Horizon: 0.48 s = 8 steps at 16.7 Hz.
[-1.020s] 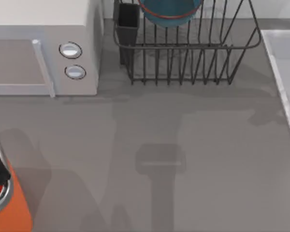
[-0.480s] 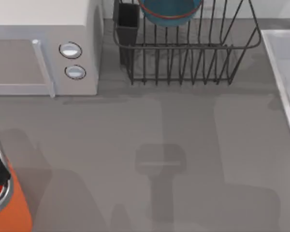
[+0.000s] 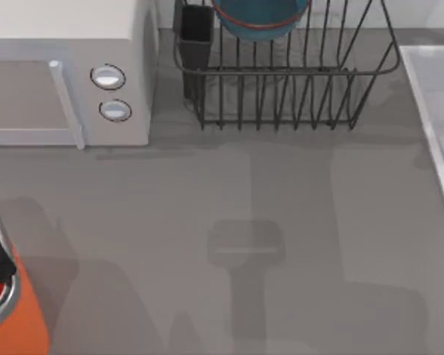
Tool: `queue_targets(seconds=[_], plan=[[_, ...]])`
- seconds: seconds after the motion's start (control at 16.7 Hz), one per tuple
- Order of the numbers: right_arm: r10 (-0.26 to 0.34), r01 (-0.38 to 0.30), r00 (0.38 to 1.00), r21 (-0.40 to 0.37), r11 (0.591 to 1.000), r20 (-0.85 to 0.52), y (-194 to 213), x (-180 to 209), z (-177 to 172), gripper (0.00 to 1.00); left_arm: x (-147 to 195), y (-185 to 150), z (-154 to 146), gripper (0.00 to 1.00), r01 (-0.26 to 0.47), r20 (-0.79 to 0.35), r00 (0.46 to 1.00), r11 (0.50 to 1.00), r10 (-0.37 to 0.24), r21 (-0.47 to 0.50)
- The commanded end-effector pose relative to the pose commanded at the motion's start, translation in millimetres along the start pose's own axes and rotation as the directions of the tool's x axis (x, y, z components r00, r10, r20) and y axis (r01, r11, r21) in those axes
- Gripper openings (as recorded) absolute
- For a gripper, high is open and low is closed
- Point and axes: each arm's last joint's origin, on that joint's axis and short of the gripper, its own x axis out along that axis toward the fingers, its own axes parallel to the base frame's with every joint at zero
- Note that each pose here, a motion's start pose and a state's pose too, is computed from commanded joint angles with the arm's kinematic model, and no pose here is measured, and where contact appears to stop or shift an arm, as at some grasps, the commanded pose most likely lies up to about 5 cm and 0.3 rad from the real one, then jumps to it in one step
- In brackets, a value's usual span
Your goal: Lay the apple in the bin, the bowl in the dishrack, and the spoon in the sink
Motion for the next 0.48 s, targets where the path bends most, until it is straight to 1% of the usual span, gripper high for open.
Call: queue_targets(seconds=[0.48], plan=[[-0.003, 0.003, 1.0, -0.001, 1.0, -0.004, -0.3, 34.6, 0.2, 0.0, 0.0, 0.0, 0.0, 1.0, 0.0, 0.0, 1.0, 1.0, 0.0, 0.0]])
